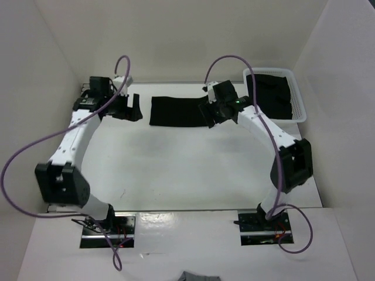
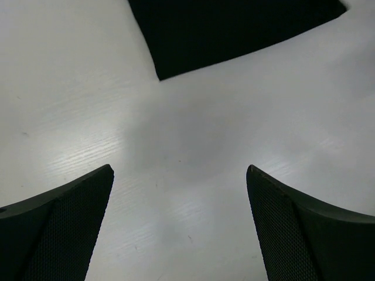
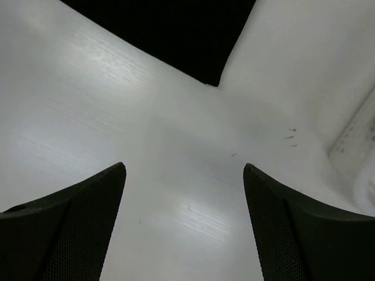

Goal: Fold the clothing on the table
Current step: Fold the skirt

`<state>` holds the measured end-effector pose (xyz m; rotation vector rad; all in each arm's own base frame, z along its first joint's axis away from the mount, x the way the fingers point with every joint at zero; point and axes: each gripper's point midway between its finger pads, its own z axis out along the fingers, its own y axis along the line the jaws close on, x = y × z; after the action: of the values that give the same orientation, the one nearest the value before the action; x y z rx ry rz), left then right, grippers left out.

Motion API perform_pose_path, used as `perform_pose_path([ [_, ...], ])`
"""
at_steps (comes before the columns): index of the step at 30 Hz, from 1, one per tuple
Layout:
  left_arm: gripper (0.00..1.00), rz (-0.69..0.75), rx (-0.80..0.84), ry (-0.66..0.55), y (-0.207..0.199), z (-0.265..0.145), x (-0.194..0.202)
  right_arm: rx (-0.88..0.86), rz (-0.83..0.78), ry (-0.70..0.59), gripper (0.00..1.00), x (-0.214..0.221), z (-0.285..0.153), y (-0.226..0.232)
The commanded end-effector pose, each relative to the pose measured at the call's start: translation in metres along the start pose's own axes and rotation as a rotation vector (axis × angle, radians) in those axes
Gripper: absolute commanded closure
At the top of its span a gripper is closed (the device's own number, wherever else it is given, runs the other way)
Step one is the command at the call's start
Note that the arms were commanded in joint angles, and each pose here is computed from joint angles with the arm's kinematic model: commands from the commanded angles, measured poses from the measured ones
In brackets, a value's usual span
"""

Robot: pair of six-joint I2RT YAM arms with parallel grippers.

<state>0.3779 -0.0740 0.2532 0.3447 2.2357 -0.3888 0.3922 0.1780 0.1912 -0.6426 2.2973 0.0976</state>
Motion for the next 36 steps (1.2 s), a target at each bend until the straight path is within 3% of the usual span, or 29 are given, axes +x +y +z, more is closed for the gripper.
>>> perform_pose_path([
  [1, 0.00, -0.068, -0.048, 0.061, 0.023, 0.056, 0.021, -0.006, 0.037, -0.037, 0.15, -0.010, 0.050, 0.007],
  [7, 0.00, -0.169, 0.060, 0.115, 0.019, 0.116, 0.020, -0.055, 0.095, 0.014, 0.16, -0.011, 0.112, 0.002],
  [15, 0.00, -0.294, 0.082, 0.157, 0.036, 0.175, 0.018, -0.079, 0.194, -0.017, 0.19, -0.029, 0.140, -0.038],
  [18, 0.05, -0.330, 0.067, 0.199, 0.045, 0.200, 0.032, -0.115, 0.241, -0.021, 0.20, -0.029, 0.145, -0.047],
  [24, 0.30, -0.359, 0.040, 0.282, 0.051, 0.227, 0.063, -0.153, 0.244, 0.004, 0.20, -0.021, 0.150, -0.039],
  [36, 0.34, -0.324, -0.039, 0.325, 0.057, 0.241, 0.071, -0.157, 0.230, 0.032, 0.20, -0.012, 0.166, -0.039],
])
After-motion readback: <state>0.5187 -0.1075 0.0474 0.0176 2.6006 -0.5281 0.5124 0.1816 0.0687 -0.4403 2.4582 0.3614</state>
